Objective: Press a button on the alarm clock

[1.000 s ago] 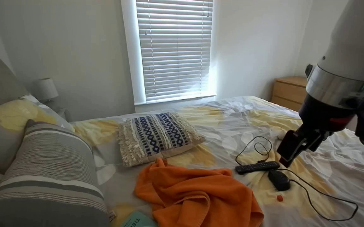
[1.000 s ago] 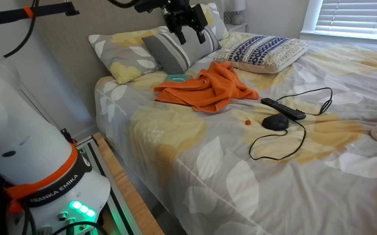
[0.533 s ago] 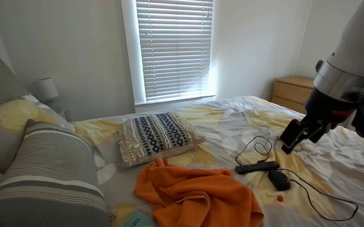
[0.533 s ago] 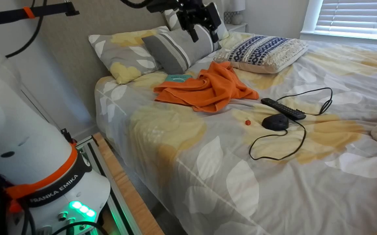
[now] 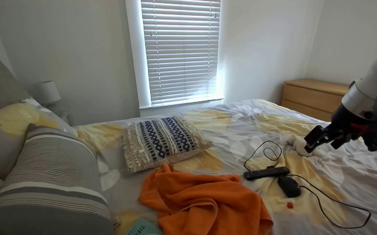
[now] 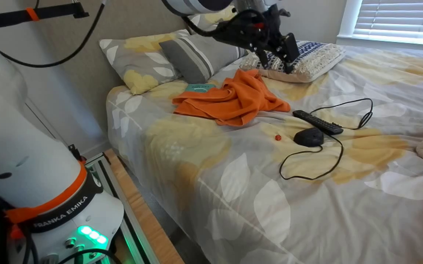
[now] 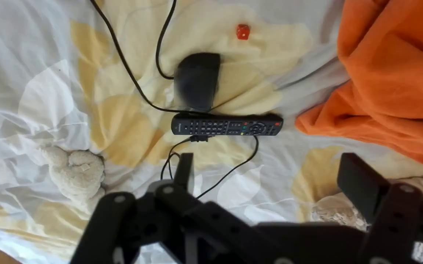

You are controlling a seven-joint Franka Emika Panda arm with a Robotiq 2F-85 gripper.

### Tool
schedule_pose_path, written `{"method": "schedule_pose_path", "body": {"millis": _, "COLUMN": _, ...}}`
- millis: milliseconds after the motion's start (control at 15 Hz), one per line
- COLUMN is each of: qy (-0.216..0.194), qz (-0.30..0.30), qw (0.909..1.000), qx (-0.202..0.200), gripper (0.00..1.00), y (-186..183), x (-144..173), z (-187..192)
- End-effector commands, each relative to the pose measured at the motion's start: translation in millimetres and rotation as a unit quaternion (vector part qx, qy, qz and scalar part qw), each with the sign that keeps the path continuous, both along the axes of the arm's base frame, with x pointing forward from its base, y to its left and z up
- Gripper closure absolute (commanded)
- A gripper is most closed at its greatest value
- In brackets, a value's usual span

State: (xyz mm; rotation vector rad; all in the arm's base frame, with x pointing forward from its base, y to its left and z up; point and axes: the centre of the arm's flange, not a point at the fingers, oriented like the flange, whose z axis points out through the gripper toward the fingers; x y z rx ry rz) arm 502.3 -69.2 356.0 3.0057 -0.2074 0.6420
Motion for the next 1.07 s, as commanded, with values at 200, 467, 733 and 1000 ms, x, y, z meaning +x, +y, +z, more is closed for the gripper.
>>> {"method": "schedule_pose_path", "body": {"millis": 200, "qy": -0.014, "qz": -0.038, "qw": 0.9990, "qx": 0.016, "gripper": 0.00, "y": -32.1, "x": 23.3, "z": -33.7}}
{"method": "schedule_pose_path", "body": {"millis": 467, "qy": -0.015, "qz": -0.038, "qw": 0.9991, "qx": 0.015, "gripper": 0.00, "y": -33.9, "x": 28.5, "z": -36.5}}
{"method": "schedule_pose_path", "body": {"millis": 733, "qy": -0.017, "qz": -0.037, "qw": 0.9990, "qx": 0.015, "gripper": 0.00, "y": -33.8, "x": 28.4, "z": -33.5}}
{"method": "schedule_pose_path", "body": {"millis": 1000, "qy": -0.018, "qz": -0.037, "qw": 0.9990, "qx": 0.015, "gripper": 0.00, "y": -33.7, "x": 28.4, "z": -33.3}}
